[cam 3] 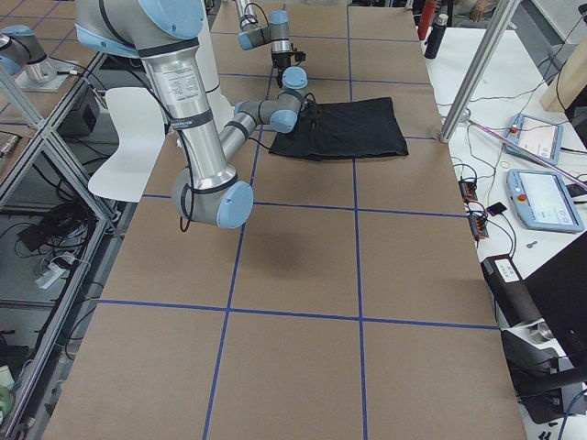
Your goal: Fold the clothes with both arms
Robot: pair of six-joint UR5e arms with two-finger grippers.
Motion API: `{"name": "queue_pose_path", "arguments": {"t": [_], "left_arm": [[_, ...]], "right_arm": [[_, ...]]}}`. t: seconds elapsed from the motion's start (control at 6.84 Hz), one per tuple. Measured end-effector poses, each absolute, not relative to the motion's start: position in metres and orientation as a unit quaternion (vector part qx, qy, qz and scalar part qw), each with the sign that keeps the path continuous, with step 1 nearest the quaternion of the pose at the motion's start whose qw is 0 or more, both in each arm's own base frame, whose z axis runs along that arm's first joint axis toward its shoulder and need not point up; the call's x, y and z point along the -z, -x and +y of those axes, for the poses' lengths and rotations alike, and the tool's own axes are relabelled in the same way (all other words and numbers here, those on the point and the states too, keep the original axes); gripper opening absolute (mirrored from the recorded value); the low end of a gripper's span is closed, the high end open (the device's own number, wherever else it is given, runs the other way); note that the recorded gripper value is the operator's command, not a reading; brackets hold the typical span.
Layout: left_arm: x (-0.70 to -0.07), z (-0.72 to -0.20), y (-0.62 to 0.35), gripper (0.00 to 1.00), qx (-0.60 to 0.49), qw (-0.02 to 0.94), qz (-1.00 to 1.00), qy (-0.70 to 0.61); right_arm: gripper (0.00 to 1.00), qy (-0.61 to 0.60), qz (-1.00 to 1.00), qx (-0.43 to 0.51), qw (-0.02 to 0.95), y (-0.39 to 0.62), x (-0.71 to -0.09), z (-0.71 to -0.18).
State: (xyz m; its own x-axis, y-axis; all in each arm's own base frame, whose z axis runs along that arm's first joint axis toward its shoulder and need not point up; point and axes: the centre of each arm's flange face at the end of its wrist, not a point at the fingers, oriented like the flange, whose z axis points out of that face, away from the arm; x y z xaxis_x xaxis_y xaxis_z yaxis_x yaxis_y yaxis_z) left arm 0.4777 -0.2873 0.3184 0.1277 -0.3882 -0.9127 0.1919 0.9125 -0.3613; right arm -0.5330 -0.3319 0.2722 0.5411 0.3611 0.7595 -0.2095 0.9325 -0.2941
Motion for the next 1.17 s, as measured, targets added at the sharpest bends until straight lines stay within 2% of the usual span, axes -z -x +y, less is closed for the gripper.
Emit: {"name": "queue_pose_path", "arguments": {"t": [1.17], "left_arm": [[-0.319, -0.287, -0.479, 0.00, 0.194, 0.747, 0.631, 0.078]], "right_arm": [[1.00, 0.087, -0.409, -0.152, 0.895, 0.567, -0.290, -0.311]]}}
